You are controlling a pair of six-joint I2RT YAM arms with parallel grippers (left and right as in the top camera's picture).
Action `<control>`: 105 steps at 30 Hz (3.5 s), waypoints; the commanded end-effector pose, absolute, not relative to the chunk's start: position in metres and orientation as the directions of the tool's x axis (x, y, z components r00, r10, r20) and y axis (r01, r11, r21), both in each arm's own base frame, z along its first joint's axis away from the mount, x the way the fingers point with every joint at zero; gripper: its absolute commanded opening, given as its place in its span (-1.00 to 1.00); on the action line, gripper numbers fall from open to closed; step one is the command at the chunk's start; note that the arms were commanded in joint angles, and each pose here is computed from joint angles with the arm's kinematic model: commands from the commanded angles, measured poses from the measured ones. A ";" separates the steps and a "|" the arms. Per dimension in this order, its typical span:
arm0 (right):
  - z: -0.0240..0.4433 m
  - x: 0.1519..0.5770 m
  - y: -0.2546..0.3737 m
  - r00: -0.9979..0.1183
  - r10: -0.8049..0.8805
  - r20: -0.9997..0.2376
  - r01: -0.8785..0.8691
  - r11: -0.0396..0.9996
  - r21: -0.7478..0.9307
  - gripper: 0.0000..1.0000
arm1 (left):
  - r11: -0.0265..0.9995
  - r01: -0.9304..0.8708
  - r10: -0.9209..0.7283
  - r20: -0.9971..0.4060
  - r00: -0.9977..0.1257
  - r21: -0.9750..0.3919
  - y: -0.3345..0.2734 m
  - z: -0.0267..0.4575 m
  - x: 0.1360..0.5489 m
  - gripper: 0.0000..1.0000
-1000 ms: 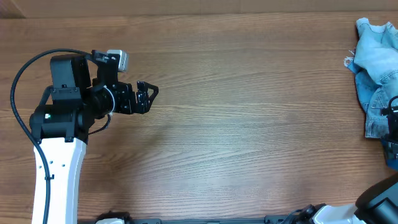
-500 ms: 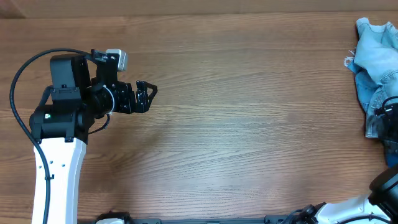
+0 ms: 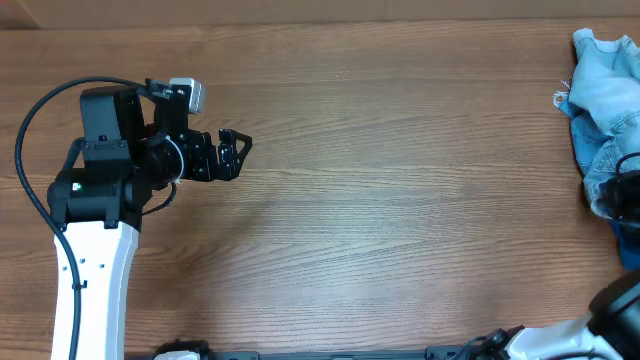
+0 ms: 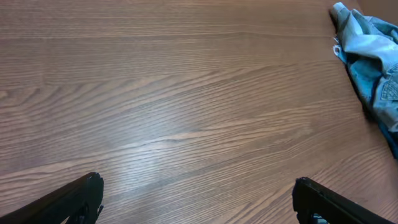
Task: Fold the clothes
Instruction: 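Grasp the denim shorts with the right gripper and lift them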
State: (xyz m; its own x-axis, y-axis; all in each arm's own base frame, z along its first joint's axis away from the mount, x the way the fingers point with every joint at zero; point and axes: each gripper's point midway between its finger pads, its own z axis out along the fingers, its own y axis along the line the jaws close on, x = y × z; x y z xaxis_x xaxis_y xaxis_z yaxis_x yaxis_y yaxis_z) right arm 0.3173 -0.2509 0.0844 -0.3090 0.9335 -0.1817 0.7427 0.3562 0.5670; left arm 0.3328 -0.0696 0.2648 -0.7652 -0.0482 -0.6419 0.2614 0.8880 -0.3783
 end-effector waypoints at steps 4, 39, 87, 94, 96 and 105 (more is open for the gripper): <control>0.300 0.350 -0.175 -0.329 0.770 -0.547 0.362 0.637 0.680 -0.92 | 0.885 0.251 -0.072 -0.648 -0.758 -0.391 -0.072 0.274 0.336 1.00; 0.500 0.350 0.069 -0.363 0.316 -0.877 -0.364 0.818 0.446 -0.92 | 0.889 0.237 -0.078 -0.640 -0.765 -0.391 -0.070 0.272 0.335 1.00; 0.505 0.314 -0.027 -0.258 0.581 -0.772 0.276 0.810 0.518 -0.92 | 0.902 0.227 -0.078 -0.655 -0.752 -0.368 -0.066 0.273 0.339 1.00; 0.501 0.306 0.032 -0.467 0.418 -0.779 -0.063 0.863 0.501 -0.92 | 0.902 0.230 -0.078 -0.661 -0.746 -0.365 -0.065 0.275 0.341 1.00; 0.498 0.284 0.083 -0.549 0.197 -0.812 -0.386 0.802 0.455 -0.92 | 0.902 0.230 -0.078 -0.661 -0.746 -0.365 -0.065 0.275 0.341 1.00; 0.444 0.250 -0.077 -0.420 0.471 -0.776 0.599 0.786 0.153 -0.92 | 0.902 0.230 -0.078 -0.662 -0.745 -0.366 -0.066 0.275 0.341 1.00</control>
